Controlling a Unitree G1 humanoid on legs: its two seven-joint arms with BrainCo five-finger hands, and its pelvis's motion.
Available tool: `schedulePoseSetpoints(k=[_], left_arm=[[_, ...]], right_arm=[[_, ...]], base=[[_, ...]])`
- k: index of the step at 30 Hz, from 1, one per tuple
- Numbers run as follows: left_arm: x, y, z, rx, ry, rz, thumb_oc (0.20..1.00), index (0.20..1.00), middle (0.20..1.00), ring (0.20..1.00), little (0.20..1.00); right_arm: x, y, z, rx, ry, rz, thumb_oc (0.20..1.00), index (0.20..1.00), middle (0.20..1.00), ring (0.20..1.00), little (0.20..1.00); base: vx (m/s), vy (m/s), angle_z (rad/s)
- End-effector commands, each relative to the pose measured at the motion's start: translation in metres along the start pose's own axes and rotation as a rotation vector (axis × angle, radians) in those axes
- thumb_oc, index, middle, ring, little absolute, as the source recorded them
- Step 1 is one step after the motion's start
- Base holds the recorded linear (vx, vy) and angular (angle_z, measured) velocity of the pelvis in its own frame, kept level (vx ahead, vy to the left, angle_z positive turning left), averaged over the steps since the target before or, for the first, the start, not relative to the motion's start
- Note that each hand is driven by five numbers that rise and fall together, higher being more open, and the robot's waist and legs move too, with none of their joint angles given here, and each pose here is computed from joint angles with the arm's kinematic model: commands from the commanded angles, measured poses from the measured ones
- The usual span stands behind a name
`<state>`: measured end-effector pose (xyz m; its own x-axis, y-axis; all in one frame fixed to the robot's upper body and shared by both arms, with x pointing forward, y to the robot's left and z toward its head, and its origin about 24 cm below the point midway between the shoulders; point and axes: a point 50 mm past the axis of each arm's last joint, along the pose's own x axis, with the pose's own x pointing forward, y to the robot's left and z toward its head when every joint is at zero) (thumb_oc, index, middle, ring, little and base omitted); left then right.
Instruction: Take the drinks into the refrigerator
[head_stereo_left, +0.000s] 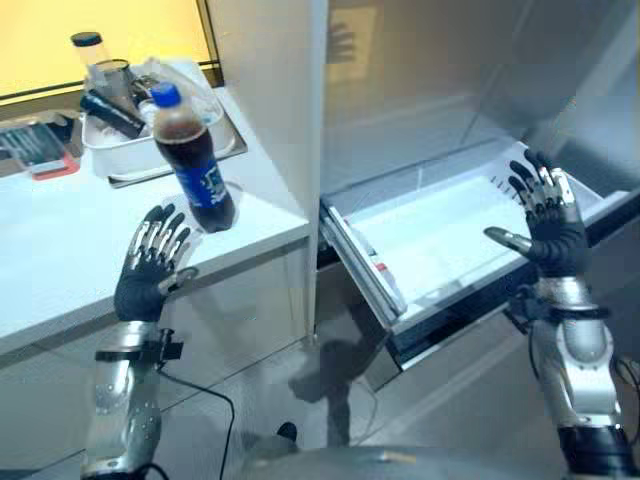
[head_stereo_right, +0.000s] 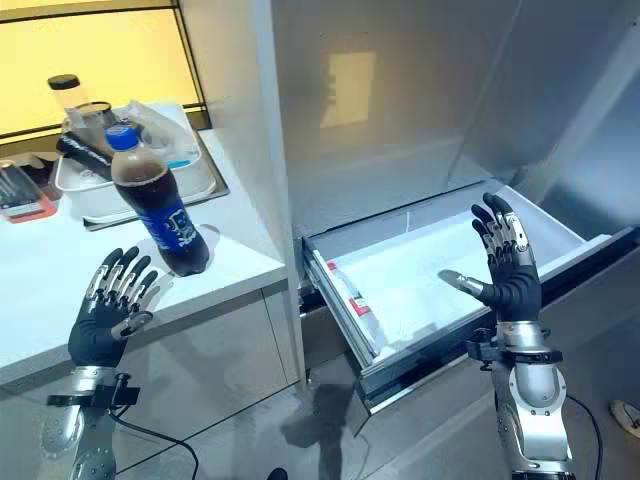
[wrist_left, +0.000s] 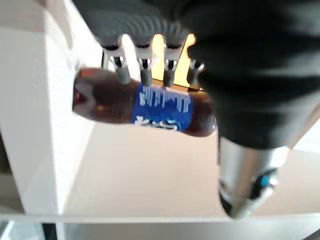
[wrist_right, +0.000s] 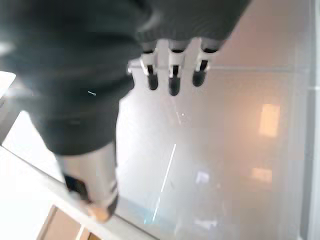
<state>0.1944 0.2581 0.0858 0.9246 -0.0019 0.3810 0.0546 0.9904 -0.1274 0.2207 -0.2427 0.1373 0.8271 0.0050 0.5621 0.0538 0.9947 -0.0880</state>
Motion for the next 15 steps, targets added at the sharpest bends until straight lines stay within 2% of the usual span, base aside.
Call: schedulePoseSetpoints(k=[1,6,15], left_arm=[[0.0166,0.0021,0.0263,0.118,-0.139,-0.035,1.0,1.0,1.0,1.0,1.0],[0.0176,0.0034,0.0264,0.088,-0.16,-0.002,1.0,1.0,1.0,1.0,1.0],[0.0236,0.0066,0.0337,0.175,-0.209,0.077,1.0,1.0,1.0,1.0,1.0]], right_arm=[[0.0129,-0.0162,0.0248,-0.083,-0.16,-0.06,1.0,1.0,1.0,1.0,1.0],[0.011,-0.0225,0.0249,-0.108,-0.156,-0.093,1.0,1.0,1.0,1.0,1.0],[0.0098,-0.0242,0.0217,-0.15,-0.13,-0.093,1.0,1.0,1.0,1.0,1.0]], base=[[0.01,-0.275,2.15],[0.01,-0.002,0.19],[0.01,-0.003,0.08]])
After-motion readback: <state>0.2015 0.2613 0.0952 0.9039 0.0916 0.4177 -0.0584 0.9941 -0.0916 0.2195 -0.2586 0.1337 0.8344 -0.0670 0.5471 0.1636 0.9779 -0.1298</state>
